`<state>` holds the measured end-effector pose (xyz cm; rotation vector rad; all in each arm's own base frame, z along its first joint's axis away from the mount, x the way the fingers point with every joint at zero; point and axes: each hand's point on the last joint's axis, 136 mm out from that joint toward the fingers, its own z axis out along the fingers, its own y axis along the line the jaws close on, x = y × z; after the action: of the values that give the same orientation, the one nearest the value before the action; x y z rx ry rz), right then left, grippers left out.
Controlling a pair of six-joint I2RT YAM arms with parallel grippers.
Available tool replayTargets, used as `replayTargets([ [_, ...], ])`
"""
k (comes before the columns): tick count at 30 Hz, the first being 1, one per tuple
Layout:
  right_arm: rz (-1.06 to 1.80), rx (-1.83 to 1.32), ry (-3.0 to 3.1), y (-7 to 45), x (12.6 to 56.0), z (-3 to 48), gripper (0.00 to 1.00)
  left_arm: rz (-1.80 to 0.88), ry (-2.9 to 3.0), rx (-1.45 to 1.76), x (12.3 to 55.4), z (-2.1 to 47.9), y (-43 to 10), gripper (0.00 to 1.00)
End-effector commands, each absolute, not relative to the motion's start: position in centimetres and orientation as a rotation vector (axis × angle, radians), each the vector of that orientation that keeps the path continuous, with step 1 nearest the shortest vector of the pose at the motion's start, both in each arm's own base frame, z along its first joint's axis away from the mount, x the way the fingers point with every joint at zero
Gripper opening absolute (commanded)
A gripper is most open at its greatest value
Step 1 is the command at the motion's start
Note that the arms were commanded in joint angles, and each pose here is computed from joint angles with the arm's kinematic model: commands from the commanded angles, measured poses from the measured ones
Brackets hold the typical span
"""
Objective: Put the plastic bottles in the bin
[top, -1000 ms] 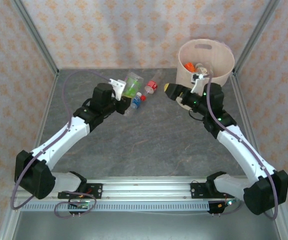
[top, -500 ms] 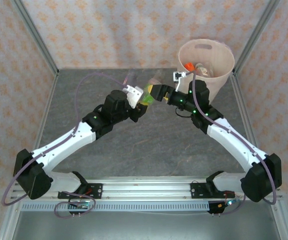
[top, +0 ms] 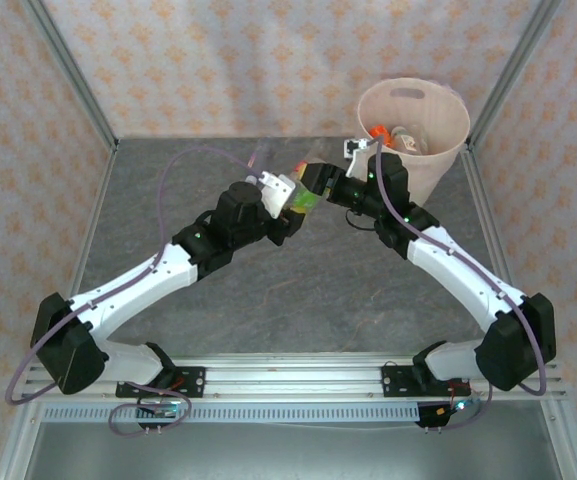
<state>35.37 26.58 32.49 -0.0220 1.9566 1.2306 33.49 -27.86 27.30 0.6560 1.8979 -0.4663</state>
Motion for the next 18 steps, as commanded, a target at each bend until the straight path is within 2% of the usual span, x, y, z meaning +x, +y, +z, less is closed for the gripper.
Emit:
replayTargets([
  [1, 1.214, -0.033, 1.897, 26.2, 35.4, 34.3, 0.53, -0.472, 1.847, 0.637, 34.0, 29.2, -28.3, 0.67],
  [3, 1.211, -0.037, 1.879, 26.0, 35.3, 34.7, 0.48, -0.488, 1.858, 0.679, 33.7, 28.5, -28.8, 0.84],
  [6, 1.223, -0.045, 1.857, 26.0, 35.2, 35.5, 0.47, -0.544, 1.858, 0.746, 32.9, 27.6, -29.7, 0.95],
  [9, 1.212, -0.054, 1.832, 25.7, 35.1, 36.4, 0.47, -0.58, 1.865, 0.787, 32.5, 26.7, -30.4, 1.0],
  [11, 1.196, -0.061, 1.818, 25.3, 34.9, 37.0, 0.47, -0.557, 1.868, 0.776, 32.7, 26.2, -30.1, 1.0],
  [18, 1.127, -0.038, 1.792, 22.3, 34.8, 39.2, 0.47, -0.287, 1.93, 0.599, 35.0, 24.6, -25.6, 1.0],
])
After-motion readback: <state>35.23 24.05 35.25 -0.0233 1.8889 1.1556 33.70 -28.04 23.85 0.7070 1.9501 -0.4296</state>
